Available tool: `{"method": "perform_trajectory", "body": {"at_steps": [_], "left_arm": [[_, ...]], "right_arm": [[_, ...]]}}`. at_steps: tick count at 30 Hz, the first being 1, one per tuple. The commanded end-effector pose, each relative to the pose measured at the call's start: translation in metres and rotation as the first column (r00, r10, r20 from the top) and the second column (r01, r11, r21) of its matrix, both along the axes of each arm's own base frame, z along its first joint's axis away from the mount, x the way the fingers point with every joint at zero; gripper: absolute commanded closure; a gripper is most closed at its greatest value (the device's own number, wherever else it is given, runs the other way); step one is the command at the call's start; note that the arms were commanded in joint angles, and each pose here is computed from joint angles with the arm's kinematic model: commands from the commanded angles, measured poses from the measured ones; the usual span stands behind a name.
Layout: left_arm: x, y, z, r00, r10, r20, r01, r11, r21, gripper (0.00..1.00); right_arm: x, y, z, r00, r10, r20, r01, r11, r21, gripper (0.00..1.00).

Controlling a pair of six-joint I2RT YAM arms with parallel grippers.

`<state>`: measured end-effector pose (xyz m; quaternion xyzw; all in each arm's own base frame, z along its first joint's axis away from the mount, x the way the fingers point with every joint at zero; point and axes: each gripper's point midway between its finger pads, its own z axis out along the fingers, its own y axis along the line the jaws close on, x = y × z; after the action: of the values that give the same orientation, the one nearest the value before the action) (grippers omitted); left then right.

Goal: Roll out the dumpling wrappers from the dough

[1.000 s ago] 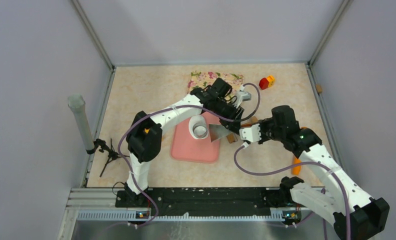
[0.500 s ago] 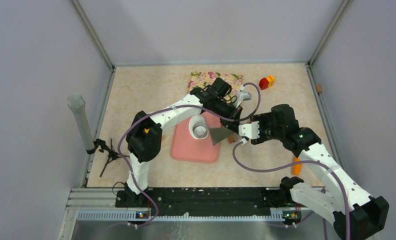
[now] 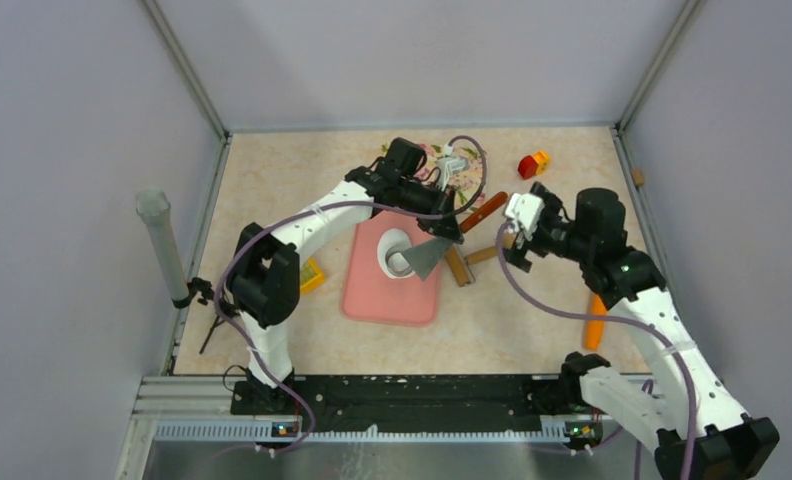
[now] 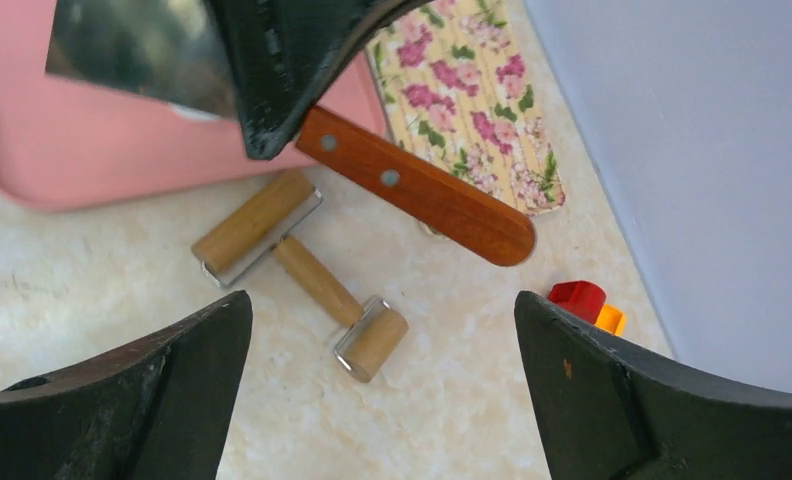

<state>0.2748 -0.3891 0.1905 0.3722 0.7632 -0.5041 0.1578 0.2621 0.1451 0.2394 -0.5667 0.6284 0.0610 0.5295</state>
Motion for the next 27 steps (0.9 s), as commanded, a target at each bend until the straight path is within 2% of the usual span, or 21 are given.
{"method": "perform_trajectory", "body": {"at_steps": [1,6,10,13,16,23,27], "left_arm": [[-0.010,-0.002,0.044,0.997,-0.031,0.070,0.039,0.992,-0.119,1.00],[-0.016,-0.001,0.054,0.996,-0.052,0.072,0.062,0.987,-0.147,1.00],[-0.020,0.000,0.065,0.995,-0.066,0.080,0.079,0.982,-0.173,1.00],[-0.026,0.002,0.069,0.994,-0.068,0.090,0.084,0.977,-0.195,1.00],[-0.029,0.004,0.069,0.994,-0.071,0.079,0.086,0.976,-0.200,1.00],[-0.029,-0.001,0.066,0.996,-0.067,0.058,0.078,0.974,-0.213,1.00],[-0.034,-0.005,0.065,0.995,-0.084,0.053,0.094,0.972,-0.216,1.00]], "right_arm": [[0.008,0.008,0.068,0.998,0.008,-0.060,0.013,0.939,0.344,0.01],[0.021,-0.010,0.081,0.948,0.109,-0.298,0.086,0.815,0.573,0.02],[0.018,-0.001,0.060,0.840,0.263,-0.474,0.117,0.766,0.632,0.05],[0.020,0.004,0.048,0.760,0.344,-0.551,0.154,0.728,0.668,0.07],[0.016,0.009,0.041,0.709,0.409,-0.575,0.150,0.708,0.690,0.09],[0.002,0.041,0.029,0.704,0.474,-0.529,0.039,0.717,0.696,0.09],[0.005,0.050,0.025,0.661,0.500,-0.559,0.074,0.698,0.712,0.11]]}}
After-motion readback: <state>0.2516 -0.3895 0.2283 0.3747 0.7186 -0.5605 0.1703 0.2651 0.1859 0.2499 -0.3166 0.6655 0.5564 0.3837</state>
